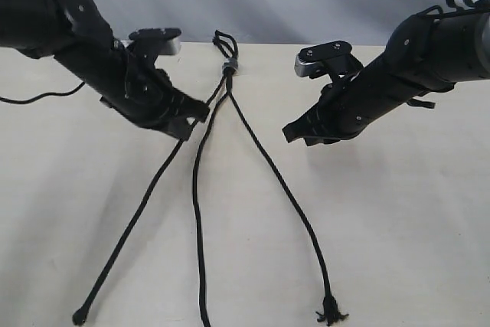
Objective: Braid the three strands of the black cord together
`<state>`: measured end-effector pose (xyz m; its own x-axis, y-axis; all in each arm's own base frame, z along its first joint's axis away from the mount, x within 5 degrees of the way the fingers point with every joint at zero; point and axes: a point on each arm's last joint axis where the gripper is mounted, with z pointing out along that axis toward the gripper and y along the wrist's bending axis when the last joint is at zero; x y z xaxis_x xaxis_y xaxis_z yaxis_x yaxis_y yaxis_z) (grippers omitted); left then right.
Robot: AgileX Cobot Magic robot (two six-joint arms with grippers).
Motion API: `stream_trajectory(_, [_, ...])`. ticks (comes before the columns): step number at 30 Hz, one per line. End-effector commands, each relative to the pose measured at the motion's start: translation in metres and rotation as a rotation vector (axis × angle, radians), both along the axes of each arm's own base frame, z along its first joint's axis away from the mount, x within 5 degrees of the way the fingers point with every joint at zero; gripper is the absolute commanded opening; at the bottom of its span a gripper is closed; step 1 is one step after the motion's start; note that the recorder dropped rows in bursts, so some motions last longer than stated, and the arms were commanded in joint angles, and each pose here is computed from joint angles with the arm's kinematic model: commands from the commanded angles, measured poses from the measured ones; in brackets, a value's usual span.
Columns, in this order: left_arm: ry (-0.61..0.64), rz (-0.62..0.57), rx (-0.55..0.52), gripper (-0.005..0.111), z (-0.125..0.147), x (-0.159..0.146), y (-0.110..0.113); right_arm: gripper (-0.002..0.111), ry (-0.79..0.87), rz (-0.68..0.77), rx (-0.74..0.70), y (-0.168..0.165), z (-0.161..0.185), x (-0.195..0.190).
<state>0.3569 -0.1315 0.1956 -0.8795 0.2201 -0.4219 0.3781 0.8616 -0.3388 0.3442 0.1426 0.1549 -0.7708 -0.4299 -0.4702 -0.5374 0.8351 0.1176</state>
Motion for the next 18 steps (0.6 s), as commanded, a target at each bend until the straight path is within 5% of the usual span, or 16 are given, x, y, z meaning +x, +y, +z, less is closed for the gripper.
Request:
stream_trajectory(1, [-0.034, -0.076, -0.183, 0.000, 0.029, -0.007, -0.023, 0.000, -0.016, 0.000, 0.003, 0.001, 0.002, 0.002])
stream_trajectory(7, [-0.103, -0.076, -0.225, 0.000, 0.026, -0.014, -0.067, 0.000, -0.016, 0.000, 0.003, 0.001, 0.002, 0.002])
stream_trajectory(10, [-0.099, -0.049, -0.202, 0.000, 0.003, -0.018, -0.096, 0.000, -0.016, 0.000, 0.003, 0.001, 0.002, 0.002])
stream_trajectory(18, [-0.025, 0.022, -0.185, 0.000, -0.031, -0.012, -0.102, 0.000, -0.016, 0.000, 0.003, 0.001, 0.002, 0.002])
